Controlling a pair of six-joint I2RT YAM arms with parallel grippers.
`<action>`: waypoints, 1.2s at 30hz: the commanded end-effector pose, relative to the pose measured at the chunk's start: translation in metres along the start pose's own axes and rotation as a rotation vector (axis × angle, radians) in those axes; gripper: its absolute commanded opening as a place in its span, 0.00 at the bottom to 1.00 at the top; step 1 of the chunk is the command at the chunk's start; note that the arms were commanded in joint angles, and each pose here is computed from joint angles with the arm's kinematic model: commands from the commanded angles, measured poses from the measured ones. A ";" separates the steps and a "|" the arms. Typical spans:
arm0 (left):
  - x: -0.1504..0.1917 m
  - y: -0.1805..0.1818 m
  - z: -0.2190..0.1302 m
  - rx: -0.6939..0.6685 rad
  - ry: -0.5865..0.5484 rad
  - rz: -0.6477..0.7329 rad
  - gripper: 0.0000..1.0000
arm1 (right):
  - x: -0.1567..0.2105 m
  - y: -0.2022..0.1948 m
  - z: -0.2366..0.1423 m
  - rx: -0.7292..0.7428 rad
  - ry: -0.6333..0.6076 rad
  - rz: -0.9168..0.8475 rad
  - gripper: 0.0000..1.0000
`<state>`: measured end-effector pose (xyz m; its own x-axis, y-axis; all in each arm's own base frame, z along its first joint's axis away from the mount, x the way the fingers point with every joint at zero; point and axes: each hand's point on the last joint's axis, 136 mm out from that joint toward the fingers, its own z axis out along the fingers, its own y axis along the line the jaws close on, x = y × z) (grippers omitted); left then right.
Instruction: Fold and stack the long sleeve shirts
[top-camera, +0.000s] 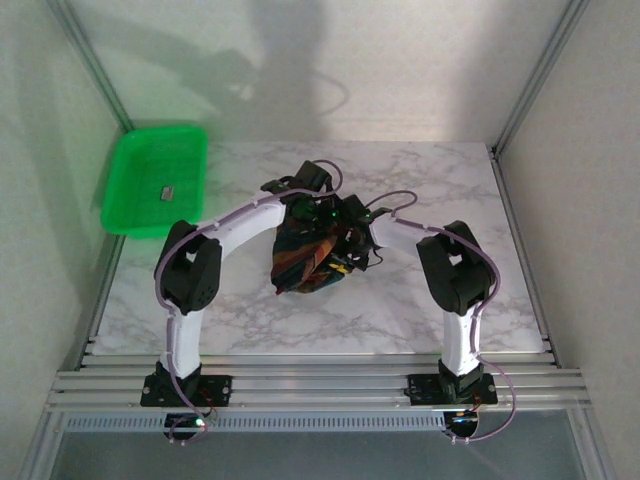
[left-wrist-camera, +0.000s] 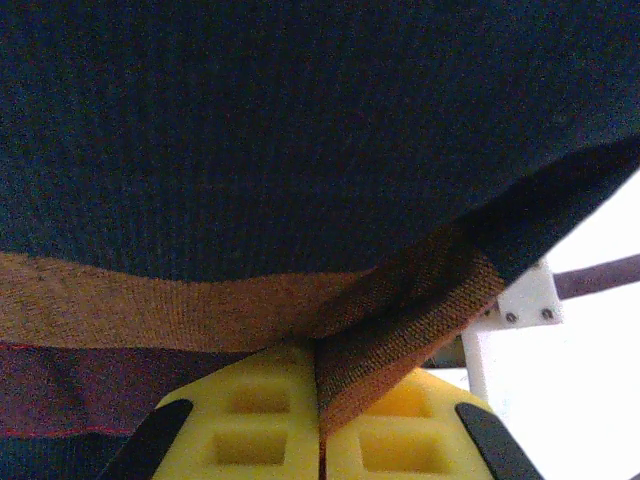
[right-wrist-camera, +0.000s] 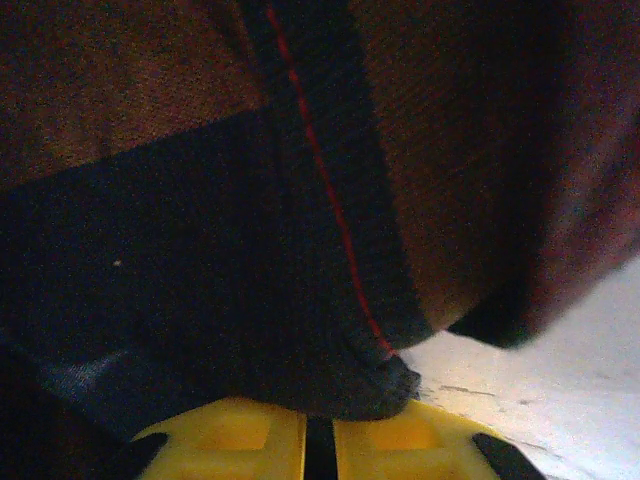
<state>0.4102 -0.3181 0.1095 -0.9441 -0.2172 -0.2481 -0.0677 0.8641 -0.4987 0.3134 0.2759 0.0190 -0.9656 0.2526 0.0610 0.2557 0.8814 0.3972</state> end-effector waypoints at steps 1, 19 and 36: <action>-0.001 -0.018 0.007 0.045 -0.010 -0.004 0.00 | 0.002 -0.013 -0.014 0.038 -0.022 0.043 0.21; 0.012 -0.030 0.032 0.033 0.035 0.027 0.04 | -0.030 -0.073 -0.074 0.080 -0.129 0.208 0.39; -0.108 -0.149 -0.124 0.467 -0.244 0.029 1.00 | 0.015 -0.075 -0.162 -0.059 -0.314 0.122 0.55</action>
<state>0.4597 -0.4213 0.2562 -0.9048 -0.2927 -0.3093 0.1006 0.5587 -0.8232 0.2888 0.1331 0.1269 -0.8320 0.5326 -0.1556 0.4288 0.7951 0.4289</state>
